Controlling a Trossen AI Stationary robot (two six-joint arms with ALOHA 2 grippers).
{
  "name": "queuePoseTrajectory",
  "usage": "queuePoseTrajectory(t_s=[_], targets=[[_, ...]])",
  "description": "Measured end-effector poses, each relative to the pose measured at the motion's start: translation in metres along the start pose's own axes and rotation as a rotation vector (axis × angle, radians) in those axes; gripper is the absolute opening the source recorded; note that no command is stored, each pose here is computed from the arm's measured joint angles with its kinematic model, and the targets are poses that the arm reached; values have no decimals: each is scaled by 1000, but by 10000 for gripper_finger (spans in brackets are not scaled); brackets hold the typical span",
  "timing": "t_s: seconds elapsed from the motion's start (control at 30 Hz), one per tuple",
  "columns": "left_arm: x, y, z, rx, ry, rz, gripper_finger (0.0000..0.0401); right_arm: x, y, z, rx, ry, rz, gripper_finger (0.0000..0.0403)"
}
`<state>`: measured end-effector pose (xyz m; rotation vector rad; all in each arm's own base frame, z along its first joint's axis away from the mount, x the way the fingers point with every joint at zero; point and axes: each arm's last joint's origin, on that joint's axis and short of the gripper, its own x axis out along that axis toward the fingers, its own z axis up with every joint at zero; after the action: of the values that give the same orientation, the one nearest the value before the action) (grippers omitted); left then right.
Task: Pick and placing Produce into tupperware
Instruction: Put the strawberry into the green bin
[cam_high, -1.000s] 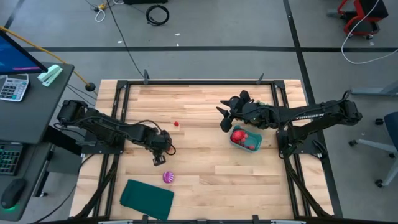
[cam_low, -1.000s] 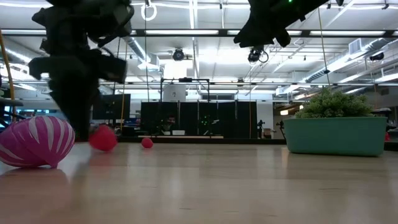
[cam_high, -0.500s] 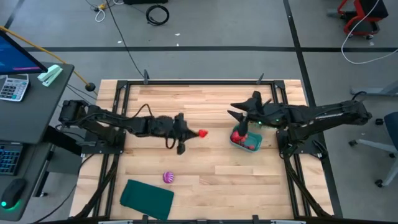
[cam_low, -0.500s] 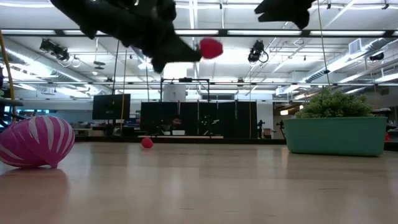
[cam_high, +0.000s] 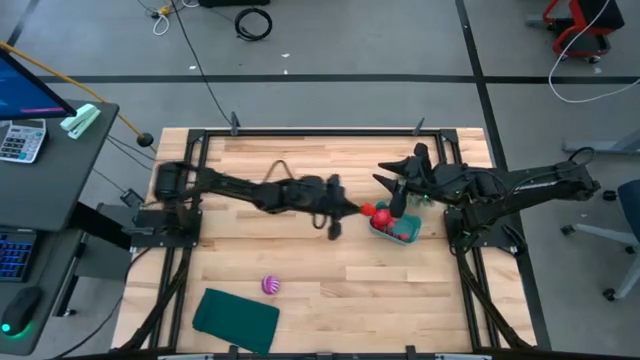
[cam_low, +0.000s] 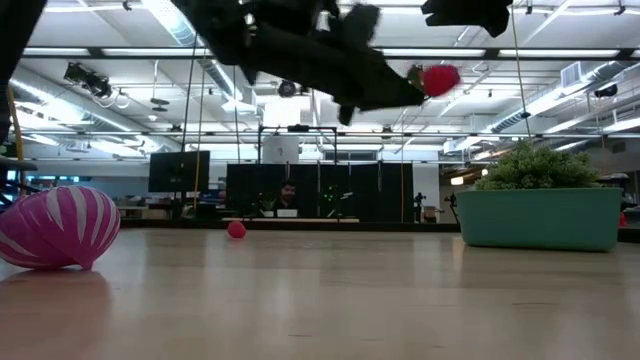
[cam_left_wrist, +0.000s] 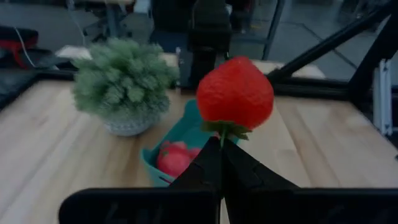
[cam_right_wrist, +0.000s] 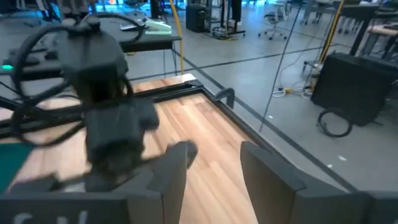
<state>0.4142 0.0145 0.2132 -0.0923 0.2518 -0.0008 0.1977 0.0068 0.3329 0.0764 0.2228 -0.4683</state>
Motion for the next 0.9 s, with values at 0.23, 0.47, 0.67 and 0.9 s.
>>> queuePoseTrajectory(t_s=[0.23,0.47,0.67,0.9], targets=[[66,-3,-14,21,50,-20,4,1,-6,2,-18,-13,-70,159],[99,-1,-31,28,153,-16,3,5,-15,2,-9,-11,-121,159],[100,-1,-33,38,174,-14,16,7,-19,3,-4,-11,-144,159],[99,2,-34,36,186,-7,14,9,-20,3,6,-7,-153,159]])
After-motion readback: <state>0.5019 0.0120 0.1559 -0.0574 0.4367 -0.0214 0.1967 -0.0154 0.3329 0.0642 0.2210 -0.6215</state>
